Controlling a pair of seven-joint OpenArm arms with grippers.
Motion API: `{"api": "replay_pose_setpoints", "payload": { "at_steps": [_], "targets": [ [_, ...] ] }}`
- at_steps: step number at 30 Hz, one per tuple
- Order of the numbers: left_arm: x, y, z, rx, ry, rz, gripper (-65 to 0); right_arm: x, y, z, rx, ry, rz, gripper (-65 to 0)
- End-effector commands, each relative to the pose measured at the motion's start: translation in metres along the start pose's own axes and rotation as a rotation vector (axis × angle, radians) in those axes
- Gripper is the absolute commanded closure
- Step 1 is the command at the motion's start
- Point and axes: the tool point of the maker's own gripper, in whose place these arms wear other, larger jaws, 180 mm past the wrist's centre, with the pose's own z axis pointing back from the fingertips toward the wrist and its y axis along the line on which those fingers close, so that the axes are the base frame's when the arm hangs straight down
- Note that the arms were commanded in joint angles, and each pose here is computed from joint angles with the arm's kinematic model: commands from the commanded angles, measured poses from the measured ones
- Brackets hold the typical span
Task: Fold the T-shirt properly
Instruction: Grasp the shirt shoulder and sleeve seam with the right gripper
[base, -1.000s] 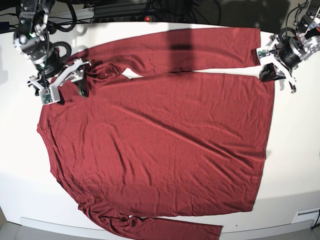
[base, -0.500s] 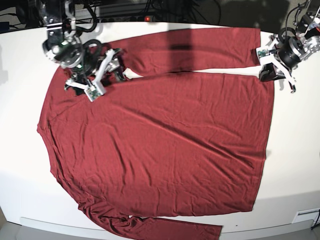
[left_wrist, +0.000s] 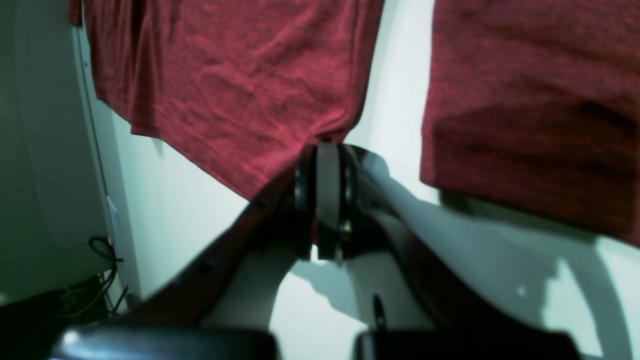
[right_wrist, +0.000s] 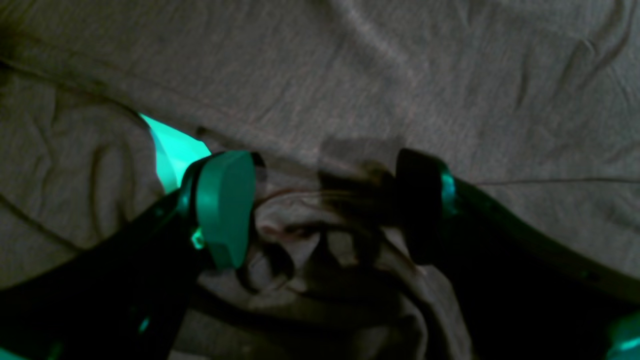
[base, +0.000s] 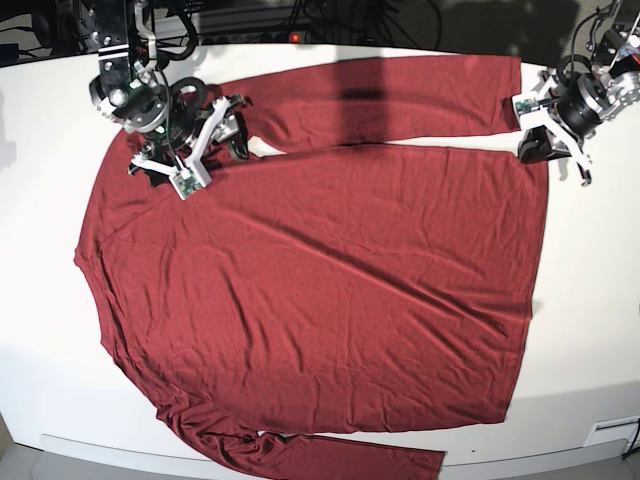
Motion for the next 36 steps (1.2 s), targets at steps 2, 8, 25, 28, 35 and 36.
{"api": "replay_pose_setpoints", "payload": {
  "at_steps": [2,8,25,28,35,36],
  "targets": [
    [-0.004,-0.004,0.003,-0.032,0.008,-0.014,0.0,0.000,-0.005,0.000,-0.008,-0.006,-0.003,-43.9],
    [-0.004,-0.005,0.003,-0.033,0.008,-0.013,0.0,-0.012,-0.004,-0.004,0.000,0.007,-0.027,-43.9],
    [-0.004,-0.004,0.003,-0.032,0.008,-0.013,0.0,-0.004,-0.005,0.000,-0.009,0.018,-0.001,-19.9],
    [-0.004,-0.004,0.003,-0.032,0.009,-0.013,0.0,0.001,-0.006,0.002,-0.012,0.009,0.007,-10.0],
    [-0.004,-0.004,0.003,-0.032,0.008,-0.013,0.0,0.009,-0.006,0.005,-0.018,0.000,0.023,0.0],
    [-0.004,-0.004,0.003,-0.032,0.008,-0.013,0.0,0.009,-0.006,0.005,-0.018,0.000,0.023,0.0]
  ]
}}
